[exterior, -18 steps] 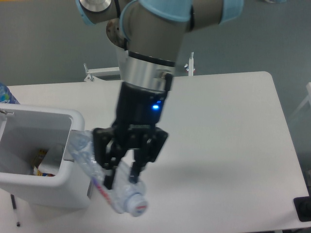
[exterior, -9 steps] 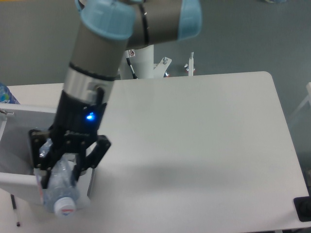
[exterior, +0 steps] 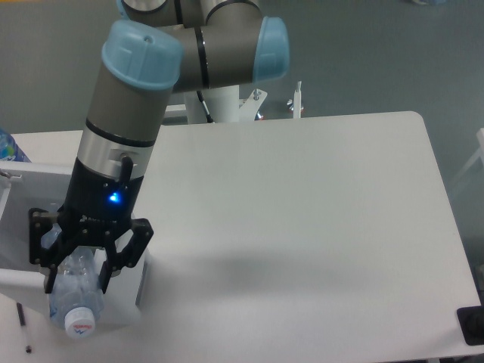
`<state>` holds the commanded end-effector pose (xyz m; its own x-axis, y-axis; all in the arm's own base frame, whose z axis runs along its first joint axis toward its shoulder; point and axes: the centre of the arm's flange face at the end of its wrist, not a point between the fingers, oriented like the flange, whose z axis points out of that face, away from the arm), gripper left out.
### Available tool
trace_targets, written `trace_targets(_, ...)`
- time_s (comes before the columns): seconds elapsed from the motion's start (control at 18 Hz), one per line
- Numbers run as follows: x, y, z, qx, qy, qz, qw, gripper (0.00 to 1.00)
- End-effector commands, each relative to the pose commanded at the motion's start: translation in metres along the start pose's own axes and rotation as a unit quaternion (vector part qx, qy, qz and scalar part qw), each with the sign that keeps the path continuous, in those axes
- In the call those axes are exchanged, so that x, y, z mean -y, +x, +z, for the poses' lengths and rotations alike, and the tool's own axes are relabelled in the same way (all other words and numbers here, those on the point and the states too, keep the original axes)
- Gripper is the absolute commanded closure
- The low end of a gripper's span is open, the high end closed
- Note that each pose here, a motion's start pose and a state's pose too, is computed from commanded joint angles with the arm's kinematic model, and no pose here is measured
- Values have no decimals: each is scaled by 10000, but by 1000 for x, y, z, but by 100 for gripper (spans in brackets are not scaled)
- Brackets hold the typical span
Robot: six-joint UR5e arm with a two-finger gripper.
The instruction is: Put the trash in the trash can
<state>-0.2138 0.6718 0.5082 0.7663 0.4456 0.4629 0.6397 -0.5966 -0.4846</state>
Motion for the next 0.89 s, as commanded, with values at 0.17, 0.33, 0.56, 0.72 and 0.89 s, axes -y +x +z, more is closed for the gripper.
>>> trace_targets(0.17, 1, 2, -3, -6, 27, 12, 10000, 0)
trace_targets(0.33, 5, 5, -12, -20, 98, 45, 9999, 0)
trace_targets(0.56, 22, -36, -22, 147, 230, -191, 9994, 0)
trace_targets(0.72, 38, -84, -35, 348, 341, -166, 9987, 0)
trace_targets(0.89, 42, -132, -38, 532, 326, -219, 9978, 0)
